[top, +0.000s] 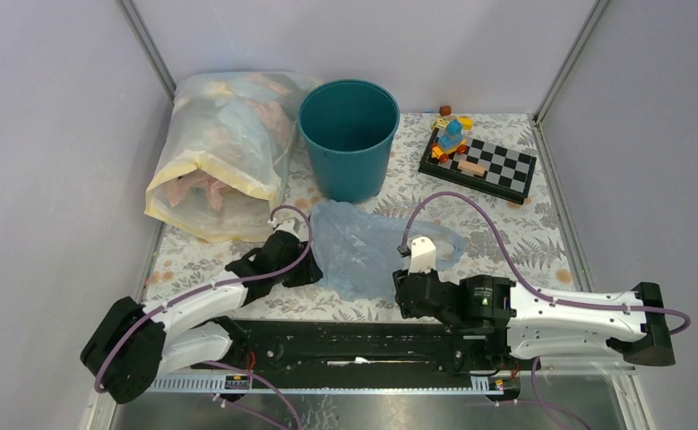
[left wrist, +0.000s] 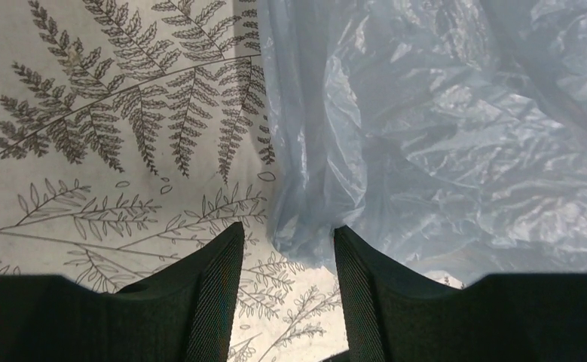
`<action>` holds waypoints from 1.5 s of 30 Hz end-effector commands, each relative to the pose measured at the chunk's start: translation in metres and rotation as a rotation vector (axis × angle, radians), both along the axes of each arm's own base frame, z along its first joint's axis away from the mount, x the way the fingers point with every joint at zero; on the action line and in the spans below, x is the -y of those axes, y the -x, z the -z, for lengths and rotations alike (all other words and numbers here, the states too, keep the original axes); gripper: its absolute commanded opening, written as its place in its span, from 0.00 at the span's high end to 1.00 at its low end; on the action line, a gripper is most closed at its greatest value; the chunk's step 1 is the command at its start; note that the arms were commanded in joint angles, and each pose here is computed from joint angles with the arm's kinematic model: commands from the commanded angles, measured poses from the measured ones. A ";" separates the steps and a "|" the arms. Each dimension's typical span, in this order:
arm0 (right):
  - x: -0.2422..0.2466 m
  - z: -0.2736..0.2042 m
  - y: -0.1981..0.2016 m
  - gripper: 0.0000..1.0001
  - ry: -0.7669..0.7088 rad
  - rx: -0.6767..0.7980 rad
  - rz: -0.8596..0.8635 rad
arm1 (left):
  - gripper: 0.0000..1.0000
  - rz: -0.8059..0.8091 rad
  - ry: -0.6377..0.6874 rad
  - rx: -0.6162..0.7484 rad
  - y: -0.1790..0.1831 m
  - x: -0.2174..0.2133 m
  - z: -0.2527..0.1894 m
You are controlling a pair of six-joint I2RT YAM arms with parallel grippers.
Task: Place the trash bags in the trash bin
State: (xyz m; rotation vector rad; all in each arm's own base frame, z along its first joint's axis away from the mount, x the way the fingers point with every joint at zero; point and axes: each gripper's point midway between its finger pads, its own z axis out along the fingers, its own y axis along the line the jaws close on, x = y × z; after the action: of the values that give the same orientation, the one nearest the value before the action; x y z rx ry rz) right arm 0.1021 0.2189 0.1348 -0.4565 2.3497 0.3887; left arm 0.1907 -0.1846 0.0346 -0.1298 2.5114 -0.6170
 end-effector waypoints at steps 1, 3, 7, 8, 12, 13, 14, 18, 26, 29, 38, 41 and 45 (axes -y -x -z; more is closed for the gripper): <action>0.001 0.002 0.000 0.55 -0.022 -0.010 0.022 | 0.50 0.010 0.018 0.052 -0.015 0.010 0.000; 0.004 0.006 0.000 0.56 -0.013 -0.012 0.035 | 0.53 0.013 0.008 0.047 -0.015 0.010 0.005; 0.014 0.009 -0.002 0.59 -0.003 -0.008 0.080 | 0.74 -0.029 -0.042 0.066 -0.023 0.001 0.010; 0.018 0.009 -0.003 0.62 0.000 -0.005 0.092 | 0.80 -0.038 -0.047 0.074 -0.025 -0.001 0.011; 0.032 0.004 -0.008 0.83 0.003 0.022 0.151 | 1.00 -0.085 -0.069 0.092 -0.033 -0.010 0.009; 0.037 0.001 -0.010 0.87 0.005 0.032 0.174 | 1.00 -0.105 -0.078 0.089 -0.035 -0.016 0.009; 0.047 -0.001 -0.013 0.90 0.027 0.046 0.201 | 1.00 -0.126 -0.078 0.085 -0.037 -0.021 0.008; 0.086 -0.022 -0.025 0.96 0.053 0.117 0.367 | 1.00 -0.208 -0.014 0.091 -0.047 -0.047 -0.001; 0.088 -0.044 -0.027 0.77 -0.110 0.146 0.349 | 1.00 -0.235 0.058 0.145 -0.055 -0.063 -0.029; 0.055 -0.041 -0.015 0.44 -0.155 0.093 0.187 | 1.00 -0.189 0.092 0.136 -0.054 -0.053 -0.033; 0.031 -0.071 -0.030 0.19 -0.093 0.170 0.129 | 1.00 -0.188 0.127 0.129 -0.052 -0.049 -0.037; 0.027 -0.079 -0.045 0.21 -0.068 0.156 0.134 | 1.00 -0.206 0.114 0.129 -0.053 -0.052 -0.035; 0.013 -0.077 -0.067 0.22 -0.088 0.108 0.105 | 1.00 -0.222 0.097 0.131 -0.058 -0.055 -0.034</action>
State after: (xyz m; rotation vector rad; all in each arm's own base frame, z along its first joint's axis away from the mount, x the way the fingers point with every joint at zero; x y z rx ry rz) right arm 0.1512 0.1886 0.1978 -0.2413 2.2427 0.3298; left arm 0.2366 -0.1305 0.0572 -0.3798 2.3455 -0.6420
